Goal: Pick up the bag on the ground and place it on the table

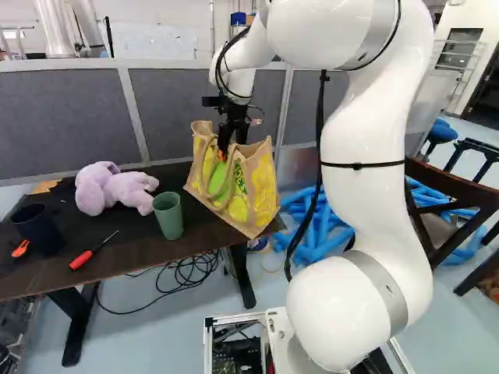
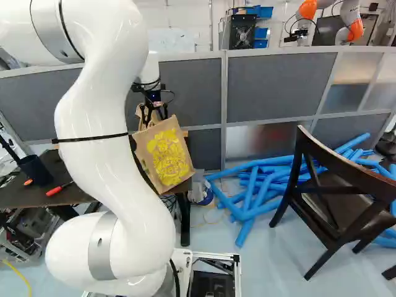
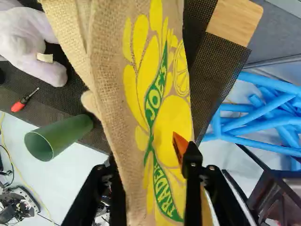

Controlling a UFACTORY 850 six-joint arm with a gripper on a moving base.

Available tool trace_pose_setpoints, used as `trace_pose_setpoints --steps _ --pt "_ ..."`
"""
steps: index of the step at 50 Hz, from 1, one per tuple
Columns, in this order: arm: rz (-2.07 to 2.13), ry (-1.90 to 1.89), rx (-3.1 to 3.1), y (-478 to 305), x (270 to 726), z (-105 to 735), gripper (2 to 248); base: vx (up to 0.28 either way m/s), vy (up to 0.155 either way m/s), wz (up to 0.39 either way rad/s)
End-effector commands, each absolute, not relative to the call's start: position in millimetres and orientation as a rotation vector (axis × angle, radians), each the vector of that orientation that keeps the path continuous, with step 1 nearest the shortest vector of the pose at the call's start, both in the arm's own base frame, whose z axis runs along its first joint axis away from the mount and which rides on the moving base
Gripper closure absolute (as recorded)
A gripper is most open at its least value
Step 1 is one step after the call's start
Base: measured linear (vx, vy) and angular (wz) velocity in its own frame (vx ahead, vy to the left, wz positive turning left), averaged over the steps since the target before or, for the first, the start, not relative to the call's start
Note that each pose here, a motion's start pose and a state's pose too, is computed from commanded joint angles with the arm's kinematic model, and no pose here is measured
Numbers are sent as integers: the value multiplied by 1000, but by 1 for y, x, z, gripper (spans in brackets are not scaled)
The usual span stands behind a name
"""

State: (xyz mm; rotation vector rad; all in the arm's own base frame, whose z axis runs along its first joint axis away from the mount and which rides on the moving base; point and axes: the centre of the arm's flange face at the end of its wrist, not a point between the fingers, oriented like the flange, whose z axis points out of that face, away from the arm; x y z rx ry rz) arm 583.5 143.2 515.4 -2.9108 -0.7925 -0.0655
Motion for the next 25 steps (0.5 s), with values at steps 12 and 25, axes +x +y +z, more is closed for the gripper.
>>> trace_pose_setpoints --steps 12,25 --pt "-65 -795 -2912 143 583 515 38 0 0 0" --pt "-62 -830 -2930 141 584 515 3 0 0 0"
